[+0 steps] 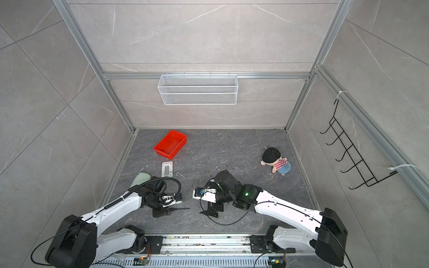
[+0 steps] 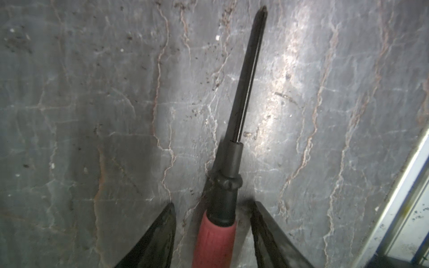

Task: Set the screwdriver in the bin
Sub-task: 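Close the left gripper on the screwdriver's red handle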

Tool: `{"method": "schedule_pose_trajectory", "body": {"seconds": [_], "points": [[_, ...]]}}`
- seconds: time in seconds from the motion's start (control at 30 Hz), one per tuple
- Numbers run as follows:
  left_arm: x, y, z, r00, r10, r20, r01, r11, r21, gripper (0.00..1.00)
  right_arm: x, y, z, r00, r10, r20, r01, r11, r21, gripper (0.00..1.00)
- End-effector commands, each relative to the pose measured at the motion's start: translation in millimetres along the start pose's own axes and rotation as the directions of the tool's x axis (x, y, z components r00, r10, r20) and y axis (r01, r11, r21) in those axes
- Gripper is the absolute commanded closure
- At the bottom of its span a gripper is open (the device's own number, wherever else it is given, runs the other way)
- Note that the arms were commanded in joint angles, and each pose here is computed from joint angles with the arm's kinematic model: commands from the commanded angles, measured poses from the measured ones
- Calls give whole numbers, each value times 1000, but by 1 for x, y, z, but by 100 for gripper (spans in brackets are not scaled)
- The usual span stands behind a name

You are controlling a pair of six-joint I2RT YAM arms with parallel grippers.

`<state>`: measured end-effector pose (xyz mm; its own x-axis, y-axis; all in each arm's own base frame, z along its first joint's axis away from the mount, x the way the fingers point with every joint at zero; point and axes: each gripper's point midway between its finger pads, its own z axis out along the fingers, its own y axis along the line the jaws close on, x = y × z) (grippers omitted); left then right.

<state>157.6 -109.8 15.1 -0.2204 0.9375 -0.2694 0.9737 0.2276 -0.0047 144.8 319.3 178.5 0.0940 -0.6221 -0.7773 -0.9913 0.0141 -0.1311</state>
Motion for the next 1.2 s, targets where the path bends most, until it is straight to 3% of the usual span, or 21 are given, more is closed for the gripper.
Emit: {"method": "schedule_pose_trajectory", "body": {"seconds": [0.0,0.37,0.53,0.87,1.17], "points": [[2,-6,3,1000,13,-9,-13,999,30,49,-9,-3,-1,1000,11,14,-11,1000,13,1],[3,-11,4,1000,8,-18,-7,999,54,81,-7,-5,-2,999,30,15,-31,999,30,1],[3,-13,4,1000,12,-11,-12,999,49,100,-8,-5,-4,999,34,22,-35,999,42,1],[-5,-10,-9,1000,18,24,-18,1000,17,100,-12,-8,-5,997,68,40,-71,995,69,1],[-33,6,-38,991,-98,97,99,995,-7,100,-17,-12,-3,996,75,48,-79,993,84,1]]}}
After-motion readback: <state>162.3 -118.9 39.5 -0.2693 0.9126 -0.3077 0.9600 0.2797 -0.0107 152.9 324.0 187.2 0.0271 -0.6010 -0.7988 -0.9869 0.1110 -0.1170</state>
